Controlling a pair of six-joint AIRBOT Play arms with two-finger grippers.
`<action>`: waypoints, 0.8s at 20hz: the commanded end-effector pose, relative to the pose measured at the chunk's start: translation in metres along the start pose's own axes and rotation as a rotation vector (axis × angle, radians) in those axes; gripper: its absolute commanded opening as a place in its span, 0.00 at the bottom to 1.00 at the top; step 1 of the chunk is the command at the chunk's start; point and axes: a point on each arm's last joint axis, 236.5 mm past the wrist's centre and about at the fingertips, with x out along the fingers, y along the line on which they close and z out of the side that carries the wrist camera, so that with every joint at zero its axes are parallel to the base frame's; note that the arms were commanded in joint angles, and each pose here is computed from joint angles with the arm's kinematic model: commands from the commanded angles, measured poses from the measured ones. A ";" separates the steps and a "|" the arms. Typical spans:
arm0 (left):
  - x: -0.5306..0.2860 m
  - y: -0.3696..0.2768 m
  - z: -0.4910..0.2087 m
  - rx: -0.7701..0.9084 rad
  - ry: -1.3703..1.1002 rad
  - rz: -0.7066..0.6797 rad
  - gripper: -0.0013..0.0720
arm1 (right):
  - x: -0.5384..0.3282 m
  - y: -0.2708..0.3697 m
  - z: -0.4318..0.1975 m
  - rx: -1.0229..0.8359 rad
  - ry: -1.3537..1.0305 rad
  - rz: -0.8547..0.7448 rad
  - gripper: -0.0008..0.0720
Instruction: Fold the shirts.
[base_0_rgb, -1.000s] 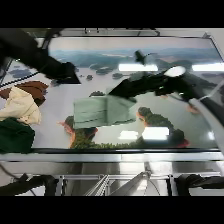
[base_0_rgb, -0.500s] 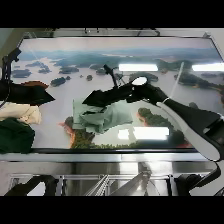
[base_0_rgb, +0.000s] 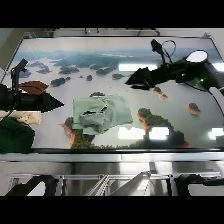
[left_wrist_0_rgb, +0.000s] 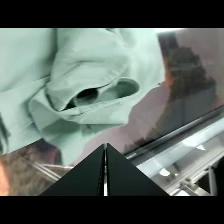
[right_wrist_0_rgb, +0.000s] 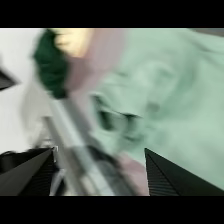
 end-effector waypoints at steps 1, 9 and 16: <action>0.001 -0.015 -0.002 0.004 -0.001 -0.072 0.04 | -0.027 -0.104 -0.019 0.172 0.006 -0.263 0.87; 0.001 -0.017 -0.006 0.003 0.016 -0.080 0.04 | 0.069 -0.135 -0.062 0.320 0.183 -0.108 0.86; 0.001 -0.017 -0.006 0.003 0.016 -0.079 0.04 | 0.134 -0.113 -0.086 0.333 0.262 -0.034 0.65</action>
